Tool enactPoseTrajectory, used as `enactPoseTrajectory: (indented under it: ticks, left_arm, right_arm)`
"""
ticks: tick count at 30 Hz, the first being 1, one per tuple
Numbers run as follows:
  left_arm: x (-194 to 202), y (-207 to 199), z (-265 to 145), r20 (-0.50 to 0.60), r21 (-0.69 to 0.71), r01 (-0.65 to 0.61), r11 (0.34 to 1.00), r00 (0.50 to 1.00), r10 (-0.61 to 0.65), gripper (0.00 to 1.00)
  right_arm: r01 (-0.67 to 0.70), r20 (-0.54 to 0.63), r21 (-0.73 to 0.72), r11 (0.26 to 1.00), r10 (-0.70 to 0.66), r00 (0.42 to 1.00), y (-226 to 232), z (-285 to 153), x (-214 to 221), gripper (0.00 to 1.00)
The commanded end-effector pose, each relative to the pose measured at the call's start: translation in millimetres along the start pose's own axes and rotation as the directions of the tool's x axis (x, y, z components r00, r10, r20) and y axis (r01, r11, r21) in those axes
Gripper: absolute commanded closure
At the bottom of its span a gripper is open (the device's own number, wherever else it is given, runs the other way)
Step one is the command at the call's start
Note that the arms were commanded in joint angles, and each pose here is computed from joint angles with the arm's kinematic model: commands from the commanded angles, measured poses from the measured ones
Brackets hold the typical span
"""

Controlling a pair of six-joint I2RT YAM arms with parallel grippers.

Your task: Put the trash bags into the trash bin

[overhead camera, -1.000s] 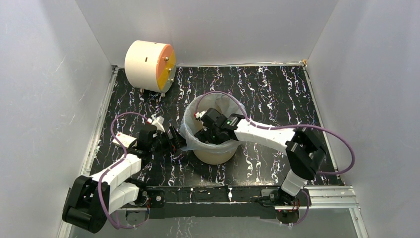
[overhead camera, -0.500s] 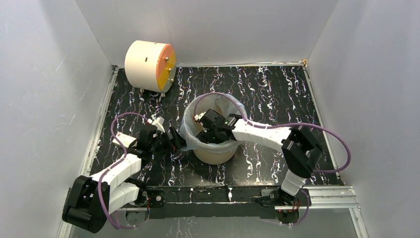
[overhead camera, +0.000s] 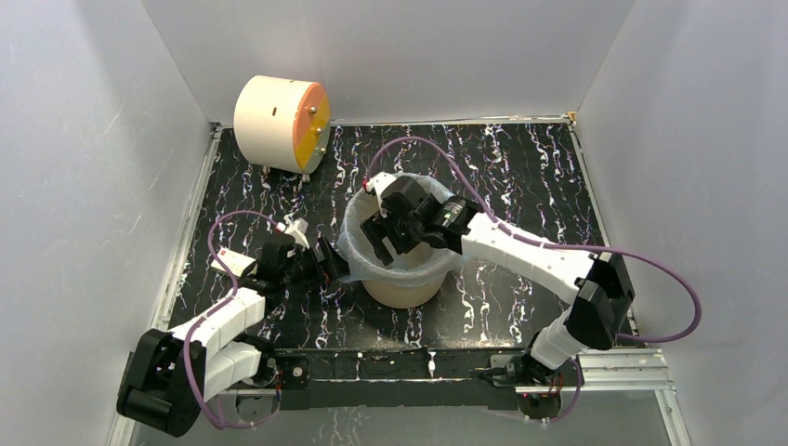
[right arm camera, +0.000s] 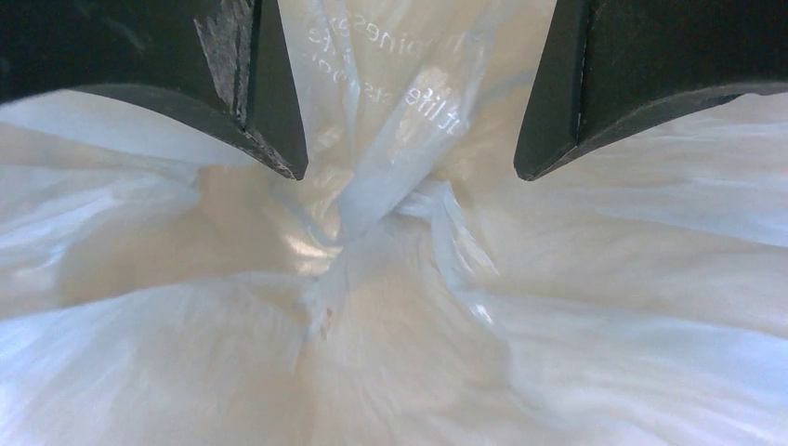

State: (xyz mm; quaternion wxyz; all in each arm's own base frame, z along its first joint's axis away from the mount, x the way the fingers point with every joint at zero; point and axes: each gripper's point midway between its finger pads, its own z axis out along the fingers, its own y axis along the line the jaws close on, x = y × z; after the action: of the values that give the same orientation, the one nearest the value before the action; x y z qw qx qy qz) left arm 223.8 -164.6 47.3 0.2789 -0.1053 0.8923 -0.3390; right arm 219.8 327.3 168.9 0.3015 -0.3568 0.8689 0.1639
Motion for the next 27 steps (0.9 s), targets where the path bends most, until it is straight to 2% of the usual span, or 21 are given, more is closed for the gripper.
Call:
enactPoseTrajectory:
  ticks: [1,5,8,10,13,15,16,18,19,21,24,27]
  left_arm:
    - [-16.3,-10.1,-2.7,0.041,0.005,-0.022,1.000,0.999,0.022,0.13]
    - [-22.9,-7.2,-7.0,0.077,-0.028,-0.022,0.999,0.997,0.024,0.11]
    - [-30.2,-4.7,-13.5,0.116,-0.060,-0.024,0.998,0.993,0.031,0.10]
    - [-36.1,-4.2,-20.0,0.153,-0.079,-0.020,0.997,0.988,0.031,0.10]
    - [-43.0,1.6,-30.9,0.198,-0.132,-0.007,0.991,0.980,0.033,0.09]
    - [-48.2,4.6,-39.3,0.234,-0.162,0.003,0.987,0.972,0.036,0.08]
    - [-51.1,5.8,-43.0,0.254,-0.173,0.013,0.985,0.967,0.032,0.08]
    - [-54.9,5.6,-48.6,0.290,-0.173,0.038,0.984,0.957,0.014,0.08]
    - [-56.0,3.9,-49.9,0.300,-0.164,0.040,0.986,0.954,0.011,0.07]
    - [-59.0,1.1,-56.7,0.311,-0.169,0.043,0.985,0.950,0.012,0.07]
    - [-68.9,-3.2,-69.2,0.343,-0.191,0.024,0.981,0.938,0.044,0.08]
    - [-81.4,-11.7,-86.2,0.374,-0.213,0.001,0.977,0.924,0.080,0.08]
  right_arm:
    - [0.005,0.180,-0.041,0.999,0.002,0.984,10.1,-46.5,-60.6,0.07]
    - [0.004,0.302,0.023,1.000,-0.011,0.953,-1.9,-82.3,-93.8,0.02]
    - [-0.032,0.422,0.121,0.992,-0.023,0.906,-21.7,-119.6,-120.9,0.02]
    - [-0.109,0.535,0.208,0.972,-0.020,0.845,-43.4,-156.7,-139.5,0.02]
    - [-0.215,0.698,0.226,0.950,-0.004,0.716,-63.3,-211.5,-155.1,0.02]
    - [-0.335,0.756,0.285,0.898,0.004,0.655,-95.4,-235.1,-148.4,0.02]
    - [-0.407,0.761,0.323,0.854,0.021,0.649,-117.4,-238.8,-139.4,0.02]
    - [-0.503,0.731,0.346,0.792,0.108,0.674,-166.7,-228.2,-116.3,0.02]
    - [-0.550,0.713,0.316,0.773,0.190,0.676,-188.7,-217.8,-101.8,0.02]
    - [-0.661,0.674,0.222,0.717,0.377,0.636,-222.6,-193.5,-67.2,0.02]
    - [-0.730,0.523,0.040,0.682,0.608,0.597,-226.0,-143.6,-16.9,0.02]
    - [-0.758,0.379,-0.100,0.644,0.729,0.569,-201.3,-103.6,16.2,0.02]
